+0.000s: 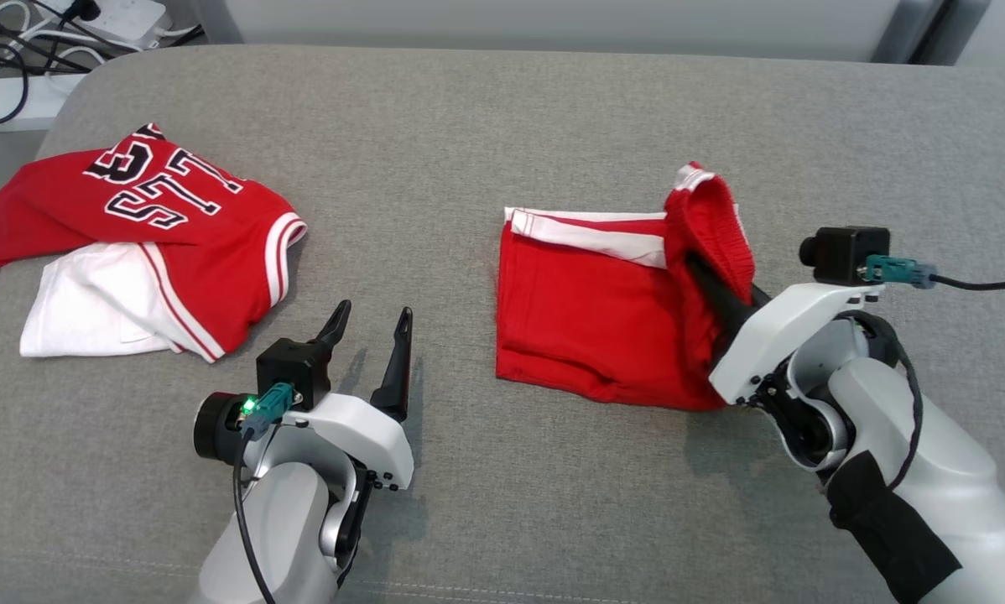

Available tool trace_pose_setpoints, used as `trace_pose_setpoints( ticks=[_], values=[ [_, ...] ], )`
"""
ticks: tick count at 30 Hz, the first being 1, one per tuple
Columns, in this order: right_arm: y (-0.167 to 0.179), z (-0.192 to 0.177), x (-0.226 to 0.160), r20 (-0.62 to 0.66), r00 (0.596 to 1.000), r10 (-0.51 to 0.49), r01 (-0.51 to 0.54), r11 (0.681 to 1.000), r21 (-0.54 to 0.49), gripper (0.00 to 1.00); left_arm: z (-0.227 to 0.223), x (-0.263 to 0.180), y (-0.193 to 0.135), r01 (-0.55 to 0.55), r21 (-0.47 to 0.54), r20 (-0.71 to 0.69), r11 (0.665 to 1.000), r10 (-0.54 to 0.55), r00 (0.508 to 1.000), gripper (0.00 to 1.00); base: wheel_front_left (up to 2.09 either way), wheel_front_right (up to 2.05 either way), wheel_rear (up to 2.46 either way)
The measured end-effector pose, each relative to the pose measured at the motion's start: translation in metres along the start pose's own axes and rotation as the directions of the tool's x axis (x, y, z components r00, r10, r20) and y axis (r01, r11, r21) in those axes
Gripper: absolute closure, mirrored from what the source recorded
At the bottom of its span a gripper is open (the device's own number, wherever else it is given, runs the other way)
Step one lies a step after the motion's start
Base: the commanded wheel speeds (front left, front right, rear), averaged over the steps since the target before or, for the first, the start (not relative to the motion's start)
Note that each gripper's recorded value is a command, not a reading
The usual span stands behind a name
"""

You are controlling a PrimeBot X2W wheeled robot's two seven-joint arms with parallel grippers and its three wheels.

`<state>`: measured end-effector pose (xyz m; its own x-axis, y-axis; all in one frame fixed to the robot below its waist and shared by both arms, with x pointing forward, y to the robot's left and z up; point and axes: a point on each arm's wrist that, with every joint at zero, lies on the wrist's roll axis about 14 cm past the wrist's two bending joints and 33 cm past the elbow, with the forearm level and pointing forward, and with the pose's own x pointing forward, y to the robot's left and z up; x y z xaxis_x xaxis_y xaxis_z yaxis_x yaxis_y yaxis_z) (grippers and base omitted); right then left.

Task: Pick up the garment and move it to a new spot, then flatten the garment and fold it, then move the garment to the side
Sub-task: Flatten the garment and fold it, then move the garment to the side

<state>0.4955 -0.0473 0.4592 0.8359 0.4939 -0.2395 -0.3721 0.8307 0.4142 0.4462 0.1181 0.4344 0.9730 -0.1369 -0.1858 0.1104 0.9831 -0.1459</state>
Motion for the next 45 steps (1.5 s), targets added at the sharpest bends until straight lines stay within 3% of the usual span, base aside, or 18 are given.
trace_pose_setpoints(
  ticks=[8, 14, 15, 16, 17, 21, 25, 29, 32, 37, 41, 45],
  values=[
    [0.063, -0.028, 0.026, -0.119, 0.978, 0.170, -0.175, 0.984, -0.030, 1.00, 0.003, -0.014, 0.019, -0.049, -0.014, 0.009, 0.999, 0.049, 0.999, 0.00, 0.00, 0.00, 0.00],
    [0.081, -0.044, 0.050, -0.179, 0.962, 0.207, -0.218, 0.975, -0.044, 1.00, 0.000, -0.032, 0.044, -0.125, -0.042, 0.001, 0.991, 0.126, 0.992, 0.00, 0.00, 0.00, 0.00],
    [0.083, -0.049, 0.053, -0.195, 0.958, 0.210, -0.224, 0.973, -0.053, 0.94, -0.003, -0.036, 0.048, -0.139, -0.044, -0.005, 0.989, 0.139, 0.990, 0.00, 0.00, 0.00, 0.00],
    [0.084, -0.053, 0.056, -0.207, 0.955, 0.212, -0.229, 0.971, -0.062, 0.55, -0.006, -0.041, 0.052, -0.155, -0.043, -0.015, 0.987, 0.154, 0.988, 0.00, 0.00, 0.00, 0.00],
    [0.086, -0.057, 0.058, -0.215, 0.952, 0.216, -0.233, 0.971, -0.059, 0.00, -0.009, -0.045, 0.055, -0.169, -0.046, -0.022, 0.985, 0.168, 0.986, 0.00, 0.00, 0.00, 0.00],
    [0.096, -0.055, 0.065, -0.185, 0.954, 0.235, -0.246, 0.968, -0.042, 0.00, -0.011, -0.048, 0.065, -0.203, -0.045, -0.028, 0.978, 0.202, 0.979, 0.00, 0.00, 0.00, 0.00],
    [0.087, -0.018, 0.068, -0.070, 0.974, 0.214, -0.216, 0.976, -0.025, 0.00, -0.006, -0.042, 0.057, -0.184, -0.053, -0.011, 0.982, 0.183, 0.983, 0.00, 0.00, 0.00, 0.00],
    [0.058, 0.024, 0.063, 0.080, 0.986, 0.148, -0.151, 0.988, 0.029, 0.00, -0.001, -0.034, 0.048, -0.154, -0.052, 0.005, 0.987, 0.155, 0.988, 0.00, 0.00, 0.00, 0.00],
    [0.026, 0.039, 0.052, 0.125, 0.989, 0.076, -0.083, 0.995, 0.051, 0.00, 0.001, -0.028, 0.039, -0.129, -0.052, 0.009, 0.990, 0.129, 0.992, 0.00, 0.00, 0.00, 0.00],
    [-0.012, -0.003, 0.029, 0.045, 0.999, -0.021, 0.016, 0.993, 0.120, 0.00, 0.000, -0.022, 0.032, -0.107, -0.049, 0.008, 0.993, 0.107, 0.994, 0.00, 0.00, 0.00, 0.00],
    [-0.010, -0.035, 0.024, -0.020, 0.999, -0.030, 0.033, 0.982, 0.187, 0.00, -0.004, -0.021, 0.033, -0.108, -0.050, -0.001, 0.993, 0.108, 0.994, 0.00, 0.00, 0.00, 0.00],
    [-0.004, -0.046, 0.029, -0.044, 0.999, -0.017, 0.026, 0.975, 0.221, 0.00, -0.006, -0.022, 0.037, -0.120, -0.048, -0.006, 0.992, 0.120, 0.993, 0.00, 0.00, 0.00, 0.00]
  ],
)
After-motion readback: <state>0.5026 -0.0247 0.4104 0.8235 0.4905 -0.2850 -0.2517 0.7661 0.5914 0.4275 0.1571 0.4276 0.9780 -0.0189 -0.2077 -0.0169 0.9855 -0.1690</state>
